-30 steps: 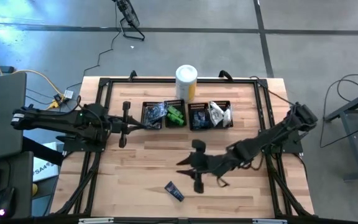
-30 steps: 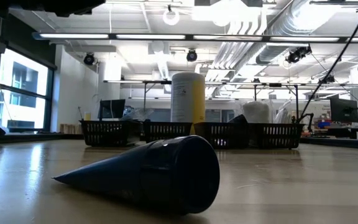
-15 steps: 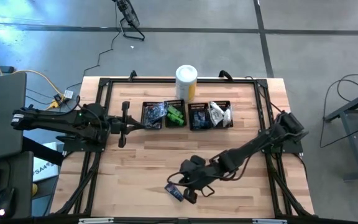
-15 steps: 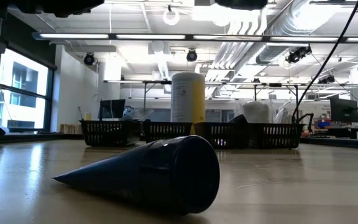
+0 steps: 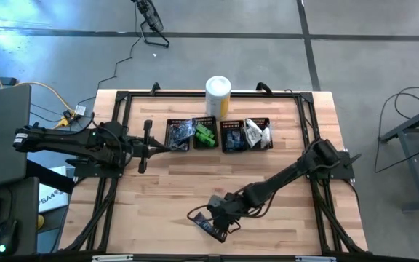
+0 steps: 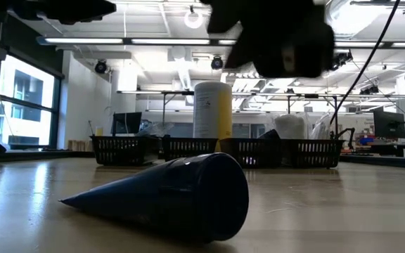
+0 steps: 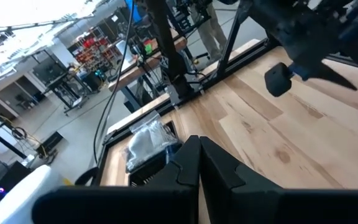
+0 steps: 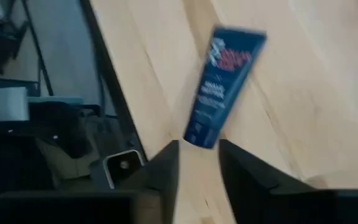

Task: Pick & Place Travel size toiletries
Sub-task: Put the shave cream into the middle right black bin

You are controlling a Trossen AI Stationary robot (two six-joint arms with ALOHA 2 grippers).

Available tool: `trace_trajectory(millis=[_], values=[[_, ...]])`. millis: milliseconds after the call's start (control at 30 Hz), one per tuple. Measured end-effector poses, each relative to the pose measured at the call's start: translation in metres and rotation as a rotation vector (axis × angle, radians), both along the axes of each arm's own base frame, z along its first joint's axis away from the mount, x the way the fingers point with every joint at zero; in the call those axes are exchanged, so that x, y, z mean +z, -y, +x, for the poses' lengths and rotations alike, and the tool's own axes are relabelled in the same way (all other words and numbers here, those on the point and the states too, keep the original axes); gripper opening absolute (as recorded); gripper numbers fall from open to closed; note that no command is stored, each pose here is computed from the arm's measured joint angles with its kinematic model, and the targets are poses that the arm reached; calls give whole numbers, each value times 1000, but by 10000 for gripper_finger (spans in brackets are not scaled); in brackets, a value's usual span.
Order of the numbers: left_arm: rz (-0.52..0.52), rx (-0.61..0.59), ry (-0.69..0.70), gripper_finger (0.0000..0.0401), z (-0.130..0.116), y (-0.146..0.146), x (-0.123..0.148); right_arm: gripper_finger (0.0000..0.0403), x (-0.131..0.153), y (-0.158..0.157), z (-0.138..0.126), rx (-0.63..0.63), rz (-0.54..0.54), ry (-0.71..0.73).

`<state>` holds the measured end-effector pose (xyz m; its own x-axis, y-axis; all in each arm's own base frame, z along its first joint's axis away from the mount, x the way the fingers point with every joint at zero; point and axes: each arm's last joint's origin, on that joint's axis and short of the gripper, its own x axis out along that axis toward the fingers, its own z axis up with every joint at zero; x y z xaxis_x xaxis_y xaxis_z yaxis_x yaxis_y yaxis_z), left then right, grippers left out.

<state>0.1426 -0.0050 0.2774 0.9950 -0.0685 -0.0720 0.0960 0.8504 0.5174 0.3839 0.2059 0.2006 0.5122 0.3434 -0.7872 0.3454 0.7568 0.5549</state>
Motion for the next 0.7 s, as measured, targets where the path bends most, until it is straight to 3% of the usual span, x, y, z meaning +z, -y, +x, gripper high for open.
trace_trajectory(millis=[167, 300, 467, 700], values=[[0, 0, -15, 6, 0, 0, -1, 185, -13, 1, 4, -127, 85, -93], [-3, 1, -16, 6, 0, 0, -2, 225, -14, 2, 9, -153, 159, -101], [-3, 0, -34, 6, 0, 0, -3, 221, -10, -6, 11, -152, 164, -21], [-2, 0, -67, 6, -1, 0, -6, 174, -4, -9, 15, -121, 166, 81]])
